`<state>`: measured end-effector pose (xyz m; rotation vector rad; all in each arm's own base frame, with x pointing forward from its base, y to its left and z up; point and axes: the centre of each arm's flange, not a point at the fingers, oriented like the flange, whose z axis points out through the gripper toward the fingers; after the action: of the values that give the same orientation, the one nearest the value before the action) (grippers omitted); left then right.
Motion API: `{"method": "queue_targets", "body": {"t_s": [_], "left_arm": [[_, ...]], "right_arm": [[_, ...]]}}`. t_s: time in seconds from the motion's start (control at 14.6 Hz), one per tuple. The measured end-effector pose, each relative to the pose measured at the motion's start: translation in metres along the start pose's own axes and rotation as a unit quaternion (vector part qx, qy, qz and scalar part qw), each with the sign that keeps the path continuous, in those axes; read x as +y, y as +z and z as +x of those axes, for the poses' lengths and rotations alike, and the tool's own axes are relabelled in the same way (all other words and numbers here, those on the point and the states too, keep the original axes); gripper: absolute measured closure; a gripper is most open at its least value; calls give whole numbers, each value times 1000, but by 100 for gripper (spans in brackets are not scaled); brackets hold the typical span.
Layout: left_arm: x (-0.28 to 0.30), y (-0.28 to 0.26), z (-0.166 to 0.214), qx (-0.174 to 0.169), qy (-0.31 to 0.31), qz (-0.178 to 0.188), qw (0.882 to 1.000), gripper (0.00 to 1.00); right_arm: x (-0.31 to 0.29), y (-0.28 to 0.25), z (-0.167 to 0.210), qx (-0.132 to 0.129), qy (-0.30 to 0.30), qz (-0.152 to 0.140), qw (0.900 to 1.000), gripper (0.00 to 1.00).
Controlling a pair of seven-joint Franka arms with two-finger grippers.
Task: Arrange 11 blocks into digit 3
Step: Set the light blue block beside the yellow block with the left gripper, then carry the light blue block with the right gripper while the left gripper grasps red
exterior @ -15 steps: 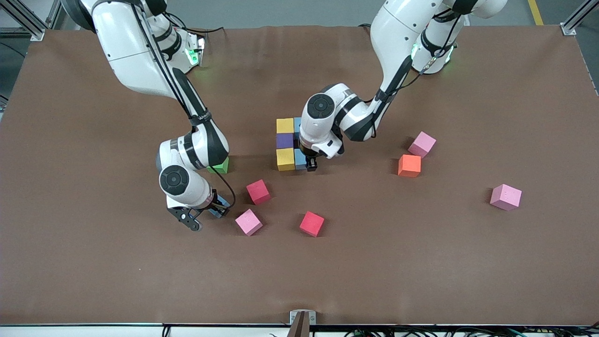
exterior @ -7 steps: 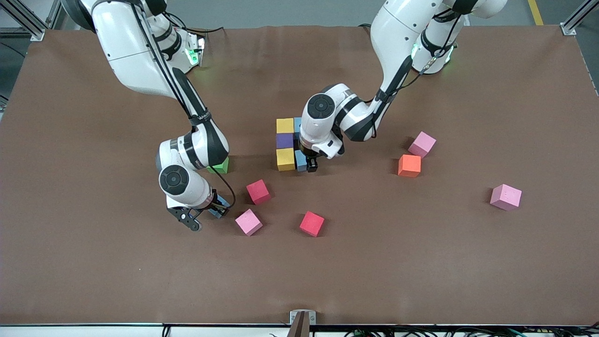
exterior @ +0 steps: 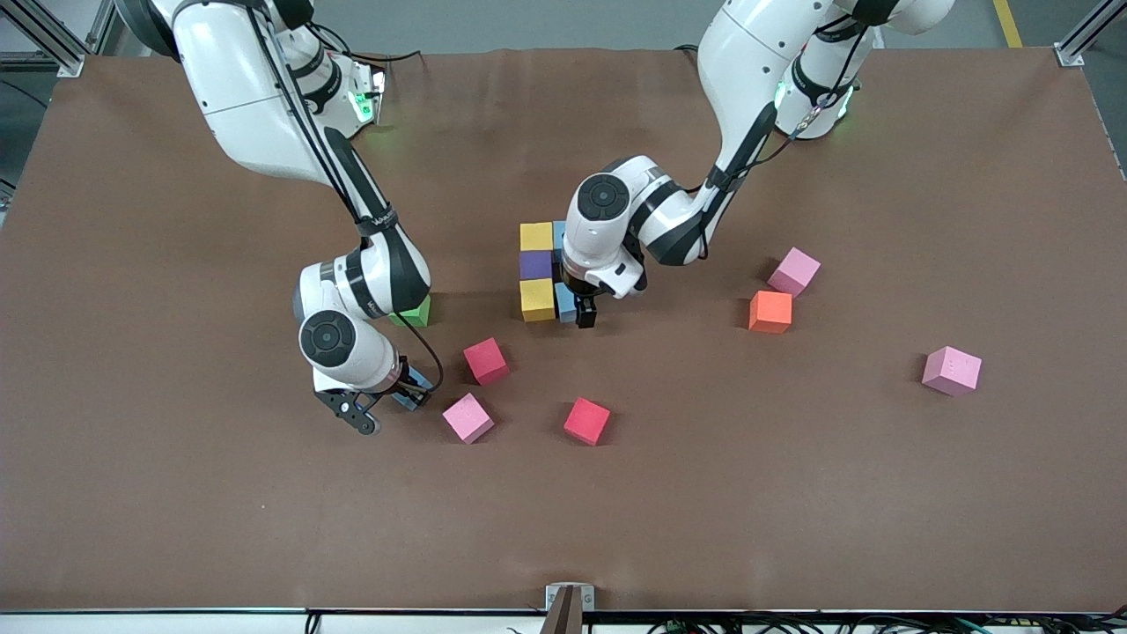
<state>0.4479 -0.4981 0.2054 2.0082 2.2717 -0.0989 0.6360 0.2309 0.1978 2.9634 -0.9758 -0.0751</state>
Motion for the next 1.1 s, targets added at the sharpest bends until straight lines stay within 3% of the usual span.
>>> {"method": "queue_targets", "body": {"t_s": [0.34, 0.69, 1.1], "left_arm": [[3, -34, -5, 0, 3, -6, 1000, 0], [14, -104, -6, 3, 18, -18, 1000, 0], [68, -180, 46, 22, 77, -28, 996, 0]], "right_arm": [[0, 0, 0, 0, 0, 0, 1000, 39], [0, 0, 0, 0, 0, 0, 1000, 39], [0, 0, 0, 0, 0, 0, 1000, 39]]}}
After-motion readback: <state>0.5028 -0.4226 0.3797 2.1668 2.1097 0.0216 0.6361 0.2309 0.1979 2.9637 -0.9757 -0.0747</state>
